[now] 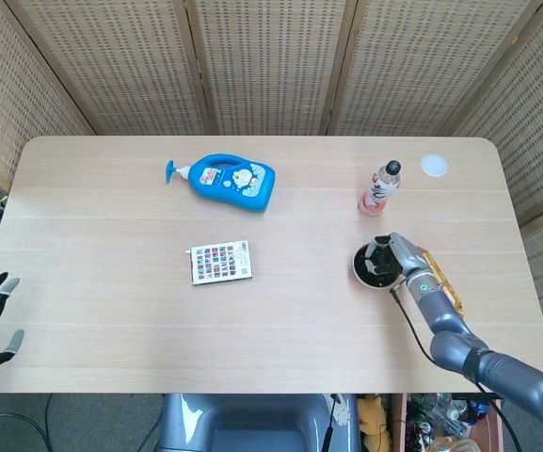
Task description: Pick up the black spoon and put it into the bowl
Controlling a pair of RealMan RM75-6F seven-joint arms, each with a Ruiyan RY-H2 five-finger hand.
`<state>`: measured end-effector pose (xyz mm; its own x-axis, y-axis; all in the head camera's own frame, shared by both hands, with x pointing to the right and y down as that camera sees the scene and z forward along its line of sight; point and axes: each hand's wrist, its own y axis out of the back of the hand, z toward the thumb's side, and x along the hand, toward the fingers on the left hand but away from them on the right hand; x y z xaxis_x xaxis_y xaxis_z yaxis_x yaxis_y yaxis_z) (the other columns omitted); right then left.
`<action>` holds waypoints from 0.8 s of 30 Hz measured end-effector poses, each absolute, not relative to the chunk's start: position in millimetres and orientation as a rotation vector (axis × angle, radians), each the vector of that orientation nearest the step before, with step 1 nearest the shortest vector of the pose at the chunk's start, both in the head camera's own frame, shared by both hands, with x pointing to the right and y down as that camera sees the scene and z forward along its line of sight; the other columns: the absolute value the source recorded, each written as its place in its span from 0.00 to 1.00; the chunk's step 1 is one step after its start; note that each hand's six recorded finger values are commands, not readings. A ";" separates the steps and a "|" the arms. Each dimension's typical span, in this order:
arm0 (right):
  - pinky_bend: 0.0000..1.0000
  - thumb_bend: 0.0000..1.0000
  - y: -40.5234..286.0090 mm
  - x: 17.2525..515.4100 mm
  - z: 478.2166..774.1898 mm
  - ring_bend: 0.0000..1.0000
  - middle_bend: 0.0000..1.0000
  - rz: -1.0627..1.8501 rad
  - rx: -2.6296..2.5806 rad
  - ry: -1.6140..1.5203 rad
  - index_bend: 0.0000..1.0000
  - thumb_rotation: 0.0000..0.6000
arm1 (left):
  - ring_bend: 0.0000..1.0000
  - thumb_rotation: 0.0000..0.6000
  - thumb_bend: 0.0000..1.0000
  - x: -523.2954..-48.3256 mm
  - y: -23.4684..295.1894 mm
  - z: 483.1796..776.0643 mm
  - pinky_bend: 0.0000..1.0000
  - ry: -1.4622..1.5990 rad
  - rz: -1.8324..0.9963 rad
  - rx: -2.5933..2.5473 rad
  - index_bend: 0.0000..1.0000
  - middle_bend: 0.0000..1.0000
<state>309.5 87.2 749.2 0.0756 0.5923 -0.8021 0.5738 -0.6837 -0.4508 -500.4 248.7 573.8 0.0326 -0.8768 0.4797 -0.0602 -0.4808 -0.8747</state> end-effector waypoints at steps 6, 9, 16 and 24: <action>1.00 0.69 87.2 305.0 746.6 0.96 0.95 1.702 -2.295 -1.246 0.67 1.00 | 0.00 1.00 0.42 -502.8 250.1 572.7 0.00 0.973 -1.527 -1.626 0.00 0.00; 1.00 0.55 84.8 303.0 745.0 0.96 0.95 1.689 -2.287 -1.237 0.63 1.00 | 0.00 1.00 0.42 -505.0 251.4 572.4 0.00 0.977 -1.534 -1.623 0.00 0.00; 1.00 0.23 84.0 302.1 742.0 0.96 0.95 1.682 -2.279 -1.216 0.45 1.00 | 0.00 1.00 0.42 -505.4 252.4 573.6 0.00 0.977 -1.536 -1.627 0.00 0.00; 1.00 0.14 81.5 298.2 731.9 0.96 0.95 1.642 -2.275 -1.222 0.38 1.00 | 0.00 1.00 0.42 -504.8 251.7 572.4 0.00 0.982 -1.528 -1.626 0.00 0.00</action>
<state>298.2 81.5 731.9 0.1067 0.6367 -0.7637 0.5490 -0.6781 -0.4886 -504.8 251.7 572.4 0.0218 -0.8790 0.4762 -0.0676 -0.4766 -0.8765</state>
